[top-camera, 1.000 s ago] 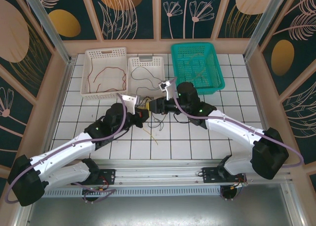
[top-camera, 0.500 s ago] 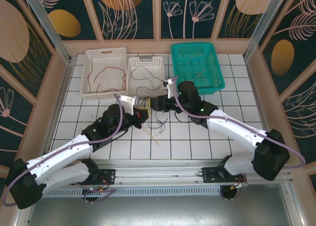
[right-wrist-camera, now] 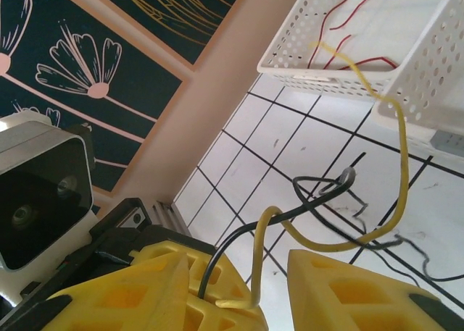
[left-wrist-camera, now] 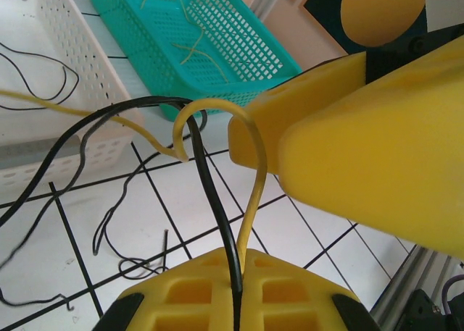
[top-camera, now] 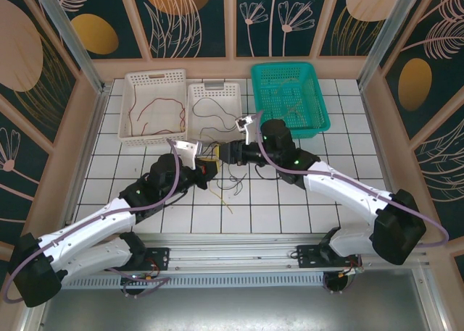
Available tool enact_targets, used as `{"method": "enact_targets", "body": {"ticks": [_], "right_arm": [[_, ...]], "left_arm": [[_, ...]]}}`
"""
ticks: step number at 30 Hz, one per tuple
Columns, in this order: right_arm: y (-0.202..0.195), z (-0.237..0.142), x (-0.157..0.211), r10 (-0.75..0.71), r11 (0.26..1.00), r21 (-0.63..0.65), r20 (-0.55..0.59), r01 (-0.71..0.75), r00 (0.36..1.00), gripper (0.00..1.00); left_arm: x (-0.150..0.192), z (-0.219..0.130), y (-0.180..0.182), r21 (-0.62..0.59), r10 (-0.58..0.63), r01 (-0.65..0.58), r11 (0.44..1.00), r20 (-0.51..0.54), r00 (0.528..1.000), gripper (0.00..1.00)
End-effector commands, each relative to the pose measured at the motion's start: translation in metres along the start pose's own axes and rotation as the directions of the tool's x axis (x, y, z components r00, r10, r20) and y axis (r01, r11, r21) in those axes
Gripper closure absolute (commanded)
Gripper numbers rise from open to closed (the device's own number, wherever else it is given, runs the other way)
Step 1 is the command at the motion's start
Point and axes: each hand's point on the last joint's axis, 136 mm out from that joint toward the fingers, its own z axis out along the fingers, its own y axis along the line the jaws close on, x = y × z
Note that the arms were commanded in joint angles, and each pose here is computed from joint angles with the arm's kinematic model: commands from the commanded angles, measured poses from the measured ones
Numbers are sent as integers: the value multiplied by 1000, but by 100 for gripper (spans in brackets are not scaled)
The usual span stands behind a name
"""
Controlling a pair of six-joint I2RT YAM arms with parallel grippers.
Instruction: Untangle the cables
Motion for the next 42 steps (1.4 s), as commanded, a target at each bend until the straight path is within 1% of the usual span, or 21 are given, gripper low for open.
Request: {"method": "enact_targets", "body": {"ticks": [1,6,8,10,17,23,25,29,31,32,35,37,38,39,40,41,42], "right_arm": [[7,4,1,-8,999,-42,2,8,1000,63],[6,5,0,-11,999,-34,6,11,1000,78],[5,4,-1,-17,1000,-21,8,17,1000,88],[3,0,-3,-29,1000,6,17,29,999,100],[-14,-23,-17,-45,994,107,82,36,996,100],[-47,-63,-36,-9,979,202,170,-26,985,100],[-57,-77,-41,2,974,220,196,-46,981,100],[-63,-89,-45,4,971,232,210,-54,978,100],[-60,-88,-44,5,976,213,209,-50,978,100],[-55,-86,-42,9,982,181,202,-46,979,100],[-33,-77,-33,1,999,49,156,-9,988,100],[-20,-67,-24,-17,1000,-2,117,18,993,100],[-14,-62,-20,-33,999,-14,99,35,995,96],[-9,-57,-16,-48,999,-22,86,50,995,89],[-5,-52,-13,-58,998,-30,77,60,995,84],[-1,-48,-8,-67,997,-39,63,69,996,79],[-1,-44,-5,-72,997,-33,51,73,996,77]], "left_arm": [[-6,-2,-8,36,-5,4,999,29,1000,100],[-5,-2,-8,39,-6,4,999,29,1000,100],[-6,-3,-8,37,-3,1,999,33,999,100],[-8,-5,-8,31,0,-1,1000,36,999,100],[-6,-11,-4,9,10,-11,1000,33,999,100],[-3,-16,2,-14,14,-13,1000,27,1000,100],[-2,-18,2,-14,16,-16,1000,24,1000,100],[0,-19,-2,10,21,-21,1000,16,1000,100],[0,-20,-5,28,23,-23,999,18,1000,98],[-1,-20,-6,33,22,-23,999,20,1000,95],[-2,-18,-7,35,19,-20,999,22,1000,83],[0,-15,-9,44,16,-16,999,13,1000,79],[1,-13,-9,46,14,-14,999,4,1000,78],[3,-11,-8,44,11,-11,999,-4,1000,77],[4,-9,-8,44,10,-10,999,-10,1000,78],[5,-7,-8,44,9,-9,999,-13,1000,78],[6,-6,-7,42,6,-6,999,-13,1000,79]]}}
